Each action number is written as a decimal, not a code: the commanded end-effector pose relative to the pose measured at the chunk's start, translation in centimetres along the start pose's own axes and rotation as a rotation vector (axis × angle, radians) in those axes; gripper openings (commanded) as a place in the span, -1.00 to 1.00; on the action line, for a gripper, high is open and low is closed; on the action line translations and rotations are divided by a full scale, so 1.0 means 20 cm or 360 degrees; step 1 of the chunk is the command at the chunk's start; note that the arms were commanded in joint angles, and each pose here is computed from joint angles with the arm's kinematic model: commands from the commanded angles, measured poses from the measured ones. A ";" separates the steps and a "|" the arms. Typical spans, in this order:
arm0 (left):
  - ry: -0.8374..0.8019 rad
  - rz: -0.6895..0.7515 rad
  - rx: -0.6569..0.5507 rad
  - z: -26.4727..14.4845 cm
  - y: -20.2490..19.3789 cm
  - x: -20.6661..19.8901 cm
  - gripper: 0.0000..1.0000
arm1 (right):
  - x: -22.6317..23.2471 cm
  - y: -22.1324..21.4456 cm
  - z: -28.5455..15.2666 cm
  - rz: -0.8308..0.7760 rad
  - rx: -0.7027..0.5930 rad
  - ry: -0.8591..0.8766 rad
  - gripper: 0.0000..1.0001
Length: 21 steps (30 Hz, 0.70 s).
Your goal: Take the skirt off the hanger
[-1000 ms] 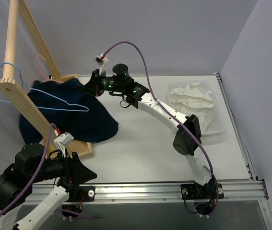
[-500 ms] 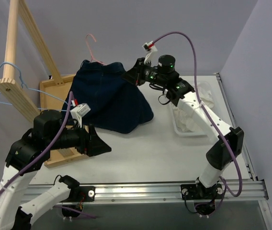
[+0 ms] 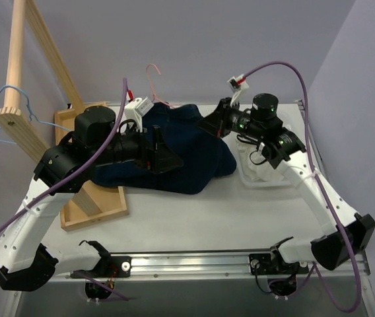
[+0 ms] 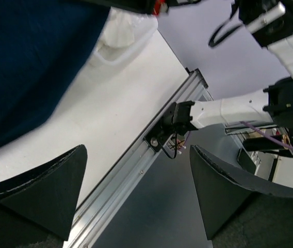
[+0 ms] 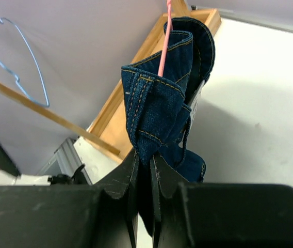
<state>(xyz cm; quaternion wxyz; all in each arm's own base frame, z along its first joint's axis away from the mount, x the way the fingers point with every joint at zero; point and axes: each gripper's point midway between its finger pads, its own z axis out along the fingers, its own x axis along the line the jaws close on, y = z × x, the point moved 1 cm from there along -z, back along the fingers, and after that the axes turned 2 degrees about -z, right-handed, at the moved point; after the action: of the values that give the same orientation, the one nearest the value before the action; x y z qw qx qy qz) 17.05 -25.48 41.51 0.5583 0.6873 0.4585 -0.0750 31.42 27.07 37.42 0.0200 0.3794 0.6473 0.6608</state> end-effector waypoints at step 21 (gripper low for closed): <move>0.0430 0.0278 -0.0321 0.04 0.46 0.09 0.99 | 0.35 -0.07 -0.59 -0.0058 -0.0170 0.0073 -1.00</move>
<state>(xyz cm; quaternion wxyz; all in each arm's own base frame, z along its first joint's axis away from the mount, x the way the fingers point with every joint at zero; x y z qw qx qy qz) 24.35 -26.08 45.79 0.5712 0.6651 0.4765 0.0655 21.01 21.77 36.96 0.0130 0.3923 0.6477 0.6530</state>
